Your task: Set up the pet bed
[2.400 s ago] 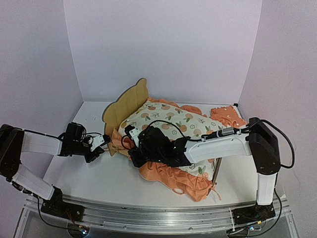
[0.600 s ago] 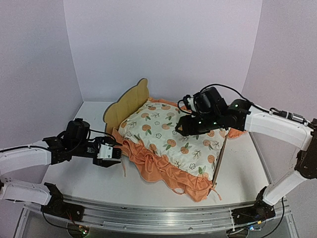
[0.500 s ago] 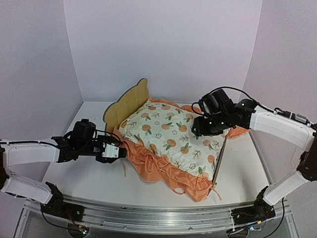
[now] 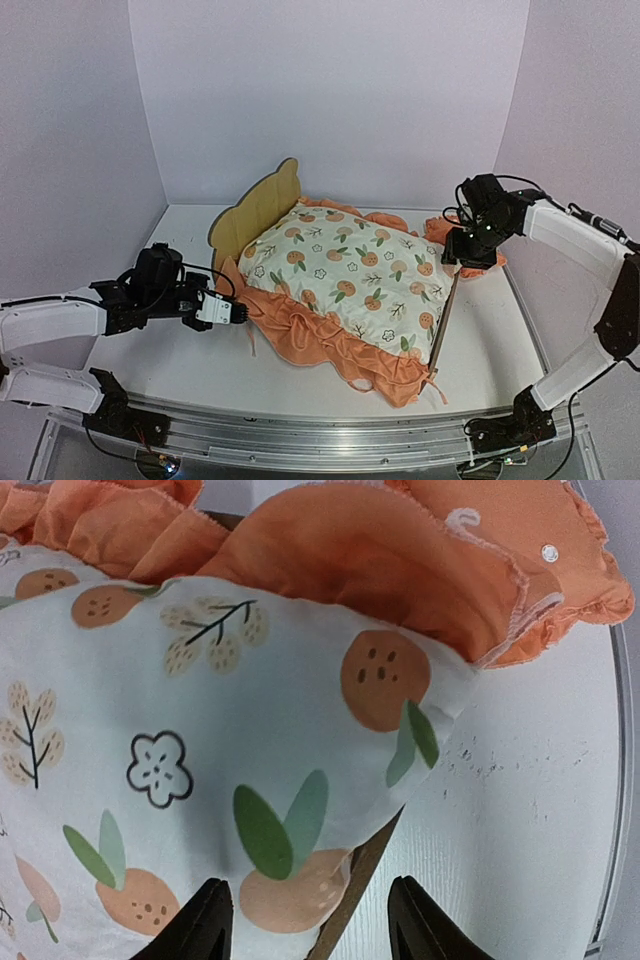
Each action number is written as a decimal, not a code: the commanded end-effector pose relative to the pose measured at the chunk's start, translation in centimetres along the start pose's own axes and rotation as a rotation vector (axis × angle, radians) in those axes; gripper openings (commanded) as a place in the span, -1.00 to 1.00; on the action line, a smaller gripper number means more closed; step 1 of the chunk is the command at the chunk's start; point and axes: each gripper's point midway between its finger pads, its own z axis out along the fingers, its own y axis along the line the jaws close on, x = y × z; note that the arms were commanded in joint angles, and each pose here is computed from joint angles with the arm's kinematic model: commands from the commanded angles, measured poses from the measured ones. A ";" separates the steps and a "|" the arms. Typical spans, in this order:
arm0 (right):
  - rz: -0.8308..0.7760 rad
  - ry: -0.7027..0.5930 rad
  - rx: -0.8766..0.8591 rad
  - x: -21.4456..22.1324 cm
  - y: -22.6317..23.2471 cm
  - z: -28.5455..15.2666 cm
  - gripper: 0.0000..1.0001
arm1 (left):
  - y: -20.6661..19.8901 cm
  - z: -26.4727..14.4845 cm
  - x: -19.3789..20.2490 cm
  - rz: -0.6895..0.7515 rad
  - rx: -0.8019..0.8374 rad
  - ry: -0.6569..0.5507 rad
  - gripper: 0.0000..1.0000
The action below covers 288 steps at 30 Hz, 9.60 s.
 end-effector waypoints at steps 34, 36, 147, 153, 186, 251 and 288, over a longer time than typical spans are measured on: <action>-0.193 0.393 -0.316 -5.1 -0.8 9.3 -0.14 | 12.7 -4.7 6.6 -0.812 -0.263 0.247 0.13; -0.187 0.425 -0.318 -3.7 -0.8 8.5 -0.16 | 13.5 -4.1 9.1 -0.780 -0.290 0.284 0.10; -0.226 0.385 -0.178 7.3 10.5 3.1 -0.04 | 3.1 -1.6 -0.9 -0.306 0.372 -0.160 0.24; -0.223 0.367 -0.058 7.6 8.2 3.5 -0.03 | 0.9 -2.3 -0.9 -0.263 0.416 -0.161 0.12; -0.145 0.257 -0.188 -0.3 13.6 3.5 -1.00 | 0.1 5.4 -3.3 0.200 0.271 -0.206 -0.33; -0.246 0.043 -0.517 -0.3 16.2 -1.0 0.39 | 2.1 -2.5 -3.4 -0.308 0.379 -0.207 0.45; -0.510 -0.740 -0.706 -26.6 17.0 16.0 -0.26 | -0.5 -2.1 2.6 -0.538 0.137 0.080 0.17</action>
